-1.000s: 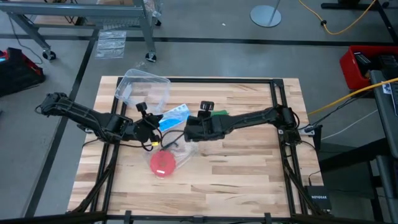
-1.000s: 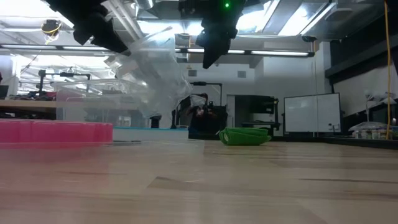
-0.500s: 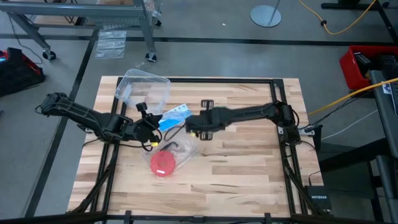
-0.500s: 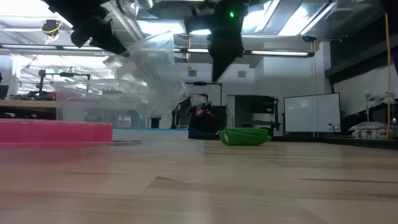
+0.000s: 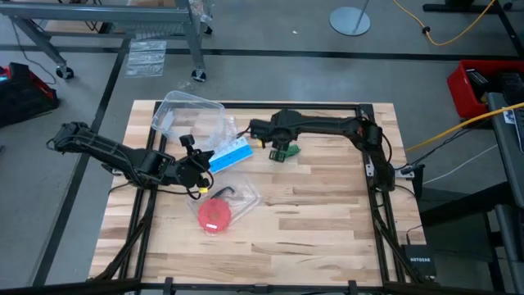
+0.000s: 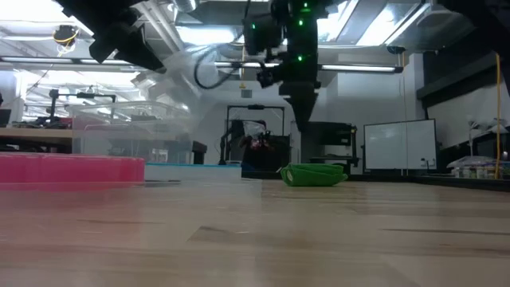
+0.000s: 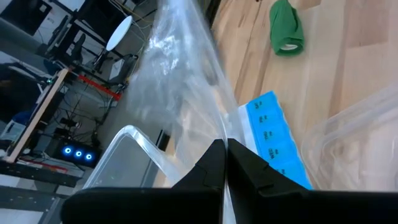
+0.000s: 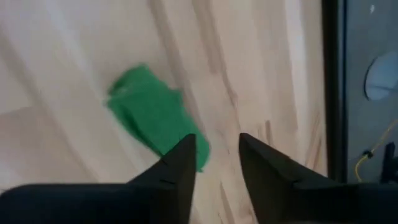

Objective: Roll bandage
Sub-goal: Put the green bandage into the transparent zip bag

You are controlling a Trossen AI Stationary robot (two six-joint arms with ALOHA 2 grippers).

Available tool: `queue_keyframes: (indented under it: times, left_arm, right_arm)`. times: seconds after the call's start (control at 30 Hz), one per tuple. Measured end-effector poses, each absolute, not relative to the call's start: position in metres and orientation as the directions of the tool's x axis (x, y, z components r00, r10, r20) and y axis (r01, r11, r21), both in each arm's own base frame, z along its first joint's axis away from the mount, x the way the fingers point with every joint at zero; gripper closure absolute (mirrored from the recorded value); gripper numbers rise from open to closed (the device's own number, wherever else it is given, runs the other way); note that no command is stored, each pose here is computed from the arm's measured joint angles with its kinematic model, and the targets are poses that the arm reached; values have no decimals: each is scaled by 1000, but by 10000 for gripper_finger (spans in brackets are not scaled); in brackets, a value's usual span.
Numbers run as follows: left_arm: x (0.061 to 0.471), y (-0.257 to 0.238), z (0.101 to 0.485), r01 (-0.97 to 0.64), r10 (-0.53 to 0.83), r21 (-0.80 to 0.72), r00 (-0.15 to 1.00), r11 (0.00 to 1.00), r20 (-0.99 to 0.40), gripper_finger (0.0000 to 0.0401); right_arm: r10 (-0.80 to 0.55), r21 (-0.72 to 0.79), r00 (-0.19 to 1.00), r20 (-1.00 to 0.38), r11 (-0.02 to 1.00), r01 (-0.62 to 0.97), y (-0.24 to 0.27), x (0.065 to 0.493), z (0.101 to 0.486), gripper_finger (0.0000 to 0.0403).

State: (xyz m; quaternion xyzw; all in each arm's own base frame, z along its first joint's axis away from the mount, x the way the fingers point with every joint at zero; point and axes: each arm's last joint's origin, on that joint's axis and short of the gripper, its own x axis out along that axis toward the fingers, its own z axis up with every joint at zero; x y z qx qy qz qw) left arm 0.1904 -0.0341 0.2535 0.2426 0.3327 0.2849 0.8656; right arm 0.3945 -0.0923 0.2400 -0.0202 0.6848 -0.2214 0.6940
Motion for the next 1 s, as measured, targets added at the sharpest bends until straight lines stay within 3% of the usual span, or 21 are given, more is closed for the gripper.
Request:
queue_keyframes:
  times: [0.13, 0.27, 0.4, 0.73, 1.0]
  left_arm:
    - [190, -34, 253, -316, 655, 623, 614, 715, -440, 401]
    - [188, -33, 251, -301, 660, 636, 597, 711, -456, 401]
    - [185, -32, 248, -300, 666, 636, 577, 711, -472, 401]
    - [184, -32, 248, -323, 668, 618, 570, 717, -478, 401]
    - [184, -32, 248, -324, 668, 616, 571, 718, -477, 401]
  right_arm:
    - [-304, -317, -91, -948, 901, 297, -106, 388, 230, 217]
    - [-148, -183, -134, -980, 930, 317, -111, 380, 219, 167]
    - [-132, -171, -185, -974, 962, 212, -108, 375, 212, 139]
    - [-247, -260, -166, -955, 964, 60, -107, 377, 198, 130]
    - [-206, -216, -130, -970, 974, 66, -106, 379, 187, 129]
